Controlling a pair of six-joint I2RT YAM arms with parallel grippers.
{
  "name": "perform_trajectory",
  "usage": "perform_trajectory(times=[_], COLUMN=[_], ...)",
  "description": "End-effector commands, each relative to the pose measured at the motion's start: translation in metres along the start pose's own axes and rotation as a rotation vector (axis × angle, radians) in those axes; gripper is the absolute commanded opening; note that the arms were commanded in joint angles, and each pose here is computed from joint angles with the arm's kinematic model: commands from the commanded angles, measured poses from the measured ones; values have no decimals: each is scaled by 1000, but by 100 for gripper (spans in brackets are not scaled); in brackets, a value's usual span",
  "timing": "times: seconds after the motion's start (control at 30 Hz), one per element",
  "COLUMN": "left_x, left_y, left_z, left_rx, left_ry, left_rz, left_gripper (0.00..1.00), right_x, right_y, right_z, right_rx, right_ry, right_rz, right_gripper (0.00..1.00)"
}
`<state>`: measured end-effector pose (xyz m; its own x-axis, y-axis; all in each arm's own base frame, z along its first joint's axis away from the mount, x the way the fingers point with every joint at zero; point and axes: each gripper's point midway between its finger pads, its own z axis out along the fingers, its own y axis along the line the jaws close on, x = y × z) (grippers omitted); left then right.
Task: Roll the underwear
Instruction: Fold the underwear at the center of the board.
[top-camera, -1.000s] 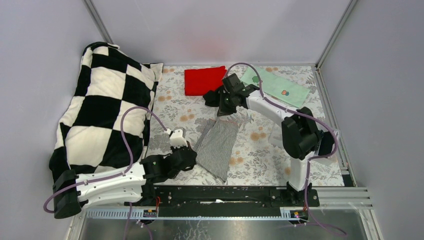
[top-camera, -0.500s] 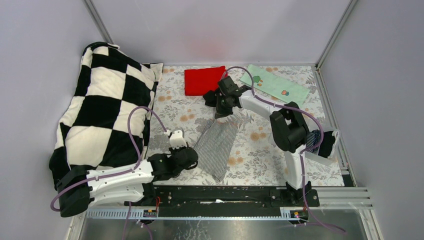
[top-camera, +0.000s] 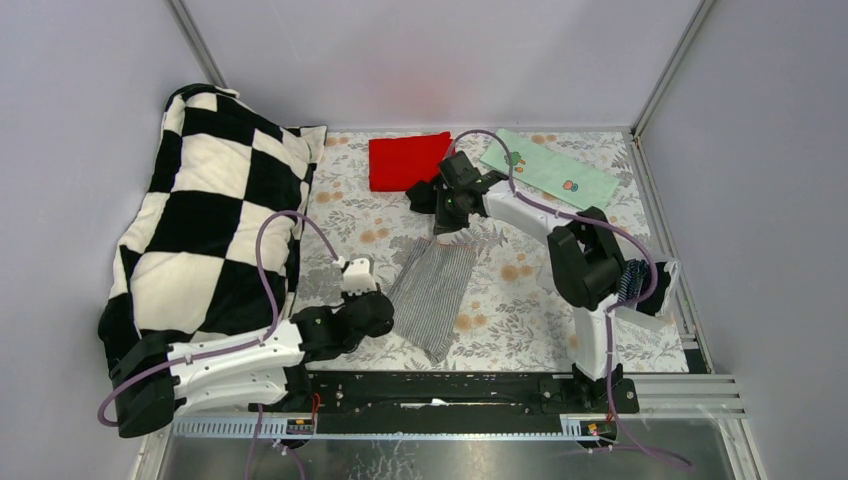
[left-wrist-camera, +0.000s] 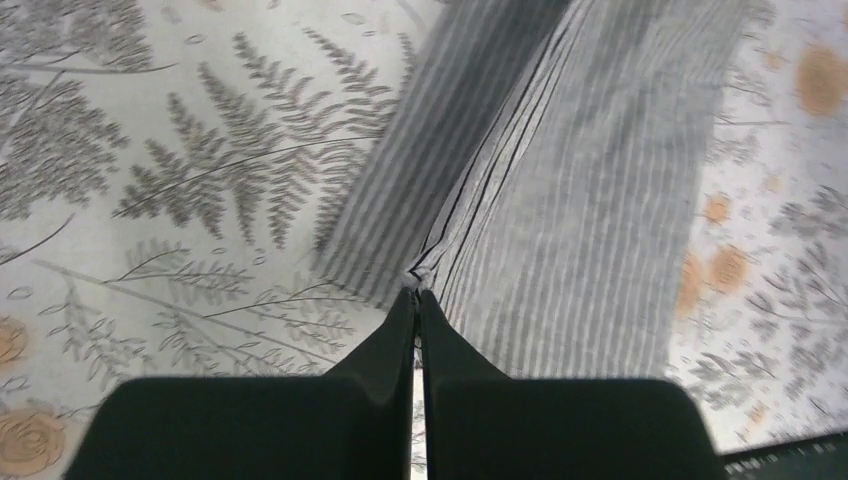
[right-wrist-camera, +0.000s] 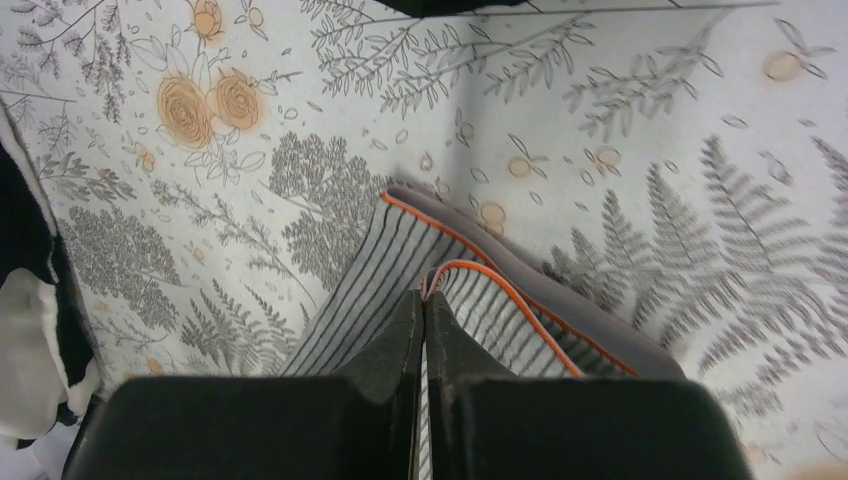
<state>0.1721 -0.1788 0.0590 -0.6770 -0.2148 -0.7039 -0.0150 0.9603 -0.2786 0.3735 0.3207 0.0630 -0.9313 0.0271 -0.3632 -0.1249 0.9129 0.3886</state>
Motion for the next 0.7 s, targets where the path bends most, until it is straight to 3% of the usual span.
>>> perform_trajectory(times=[0.0,0.37,0.67], left_x=[-28,-10,34], left_y=[-63,-196,-265], left_z=[-19,-67,-81], left_rx=[261,625,734], left_ry=[-23,83,166], left_rz=[24,160,200], left_gripper=[0,0,0], right_x=[-27,-3,33], right_y=[10,-59,-114], right_z=[-61,-138,-158], right_rx=[5,215,267], right_ry=[-164,-266,-239], right_rz=[-35,-19,9], right_gripper=[0,0,0])
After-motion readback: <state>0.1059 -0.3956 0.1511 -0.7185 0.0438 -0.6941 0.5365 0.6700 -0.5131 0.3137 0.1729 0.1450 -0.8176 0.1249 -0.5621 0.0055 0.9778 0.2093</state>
